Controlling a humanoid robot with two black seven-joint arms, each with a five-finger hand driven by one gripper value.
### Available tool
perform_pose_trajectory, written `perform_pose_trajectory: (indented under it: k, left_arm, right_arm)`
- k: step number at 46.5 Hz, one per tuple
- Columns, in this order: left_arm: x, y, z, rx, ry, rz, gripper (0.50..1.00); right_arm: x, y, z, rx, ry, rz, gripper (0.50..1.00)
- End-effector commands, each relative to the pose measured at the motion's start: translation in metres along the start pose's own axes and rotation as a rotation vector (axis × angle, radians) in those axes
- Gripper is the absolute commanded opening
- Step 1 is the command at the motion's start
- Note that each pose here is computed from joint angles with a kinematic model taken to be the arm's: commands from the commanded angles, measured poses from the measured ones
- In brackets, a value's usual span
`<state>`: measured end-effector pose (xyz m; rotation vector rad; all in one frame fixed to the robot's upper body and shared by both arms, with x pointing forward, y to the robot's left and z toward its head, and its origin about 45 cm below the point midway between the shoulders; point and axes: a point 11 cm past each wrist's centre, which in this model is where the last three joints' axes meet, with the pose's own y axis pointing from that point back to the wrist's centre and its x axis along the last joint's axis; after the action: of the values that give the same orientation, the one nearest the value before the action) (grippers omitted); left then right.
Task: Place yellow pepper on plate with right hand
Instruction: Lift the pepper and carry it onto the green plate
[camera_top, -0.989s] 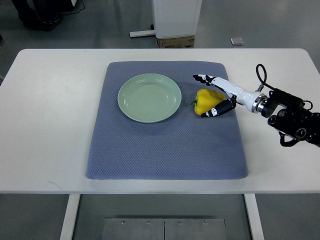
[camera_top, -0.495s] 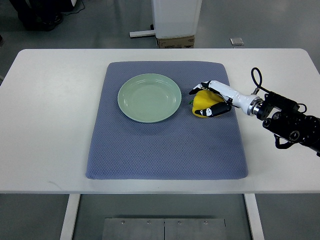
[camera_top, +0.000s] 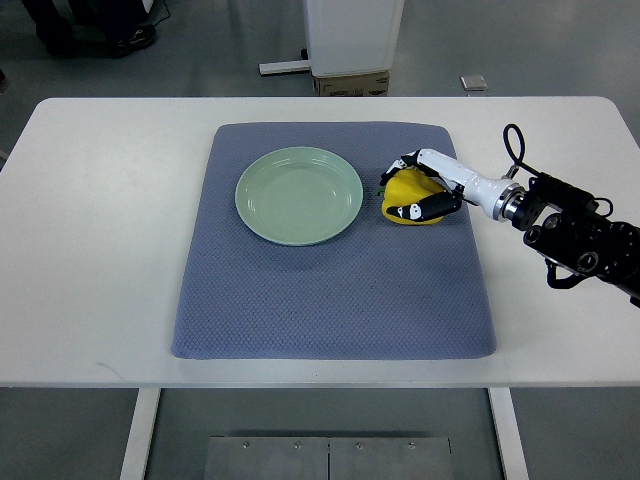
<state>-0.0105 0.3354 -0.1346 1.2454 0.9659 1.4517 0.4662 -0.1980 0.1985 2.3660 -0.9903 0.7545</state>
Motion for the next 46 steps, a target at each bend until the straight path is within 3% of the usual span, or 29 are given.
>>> perform_pose_trajectory:
  k: [1,17,46]
  left_arm:
    - [0.0,0.0,0.0,0.0,-0.002,0.0,1.0]
    - [0.0,0.0,0.0,0.0,0.0,0.0,1.0]
    - [0.0,0.0,0.0,0.0,-0.002,0.0,1.0]
  right_arm:
    - [0.005,-0.002,-0.006,0.013,-0.005,0.011,0.5]
    - [0.021,-0.02,-0.036,0.051,-0.015,0.04,0.5]
    - [-0.026,-0.075,-0.116,0.167,-0.009,-0.051,0.5]
